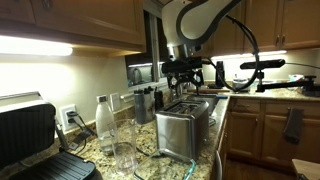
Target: Put the two slices of bread in each of the two slots of the toaster
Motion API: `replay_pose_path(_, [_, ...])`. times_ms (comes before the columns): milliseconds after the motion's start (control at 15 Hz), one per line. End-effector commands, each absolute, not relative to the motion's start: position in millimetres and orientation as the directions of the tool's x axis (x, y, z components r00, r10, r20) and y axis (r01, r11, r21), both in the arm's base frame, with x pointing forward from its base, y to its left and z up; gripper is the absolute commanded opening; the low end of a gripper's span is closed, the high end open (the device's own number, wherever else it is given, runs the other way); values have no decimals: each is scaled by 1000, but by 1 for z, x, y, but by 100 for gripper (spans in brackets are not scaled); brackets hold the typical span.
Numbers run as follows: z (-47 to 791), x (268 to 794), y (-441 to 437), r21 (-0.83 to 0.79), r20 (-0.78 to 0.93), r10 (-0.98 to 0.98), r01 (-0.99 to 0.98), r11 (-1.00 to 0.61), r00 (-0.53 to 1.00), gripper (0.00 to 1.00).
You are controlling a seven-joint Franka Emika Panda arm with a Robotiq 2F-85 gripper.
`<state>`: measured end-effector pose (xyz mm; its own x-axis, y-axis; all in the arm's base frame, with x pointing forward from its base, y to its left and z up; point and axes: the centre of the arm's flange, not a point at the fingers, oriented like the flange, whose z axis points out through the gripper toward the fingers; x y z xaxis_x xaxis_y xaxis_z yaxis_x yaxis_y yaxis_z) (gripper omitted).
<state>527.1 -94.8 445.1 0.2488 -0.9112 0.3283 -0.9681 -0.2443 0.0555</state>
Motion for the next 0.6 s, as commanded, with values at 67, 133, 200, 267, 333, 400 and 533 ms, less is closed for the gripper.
replay_pose_path(67, [445,527,-95,56,327,-911,-967,-248,252,100])
replay_pose_path(133, [445,527,-95,57,326,-911,-967,-248,253,100])
replay_pose_path(200, [445,527,-95,57,326,-911,-967,-249,254,100])
replay_pose_path(267, [445,527,-95,57,326,-911,-967,-249,254,100])
replay_pose_path(333, [445,527,-95,57,325,-911,-967,-249,254,100])
replay_pose_path(400, [445,527,-95,57,325,-911,-967,-249,254,100])
replay_pose_path(533, [445,527,-95,56,325,-911,-967,-249,254,100])
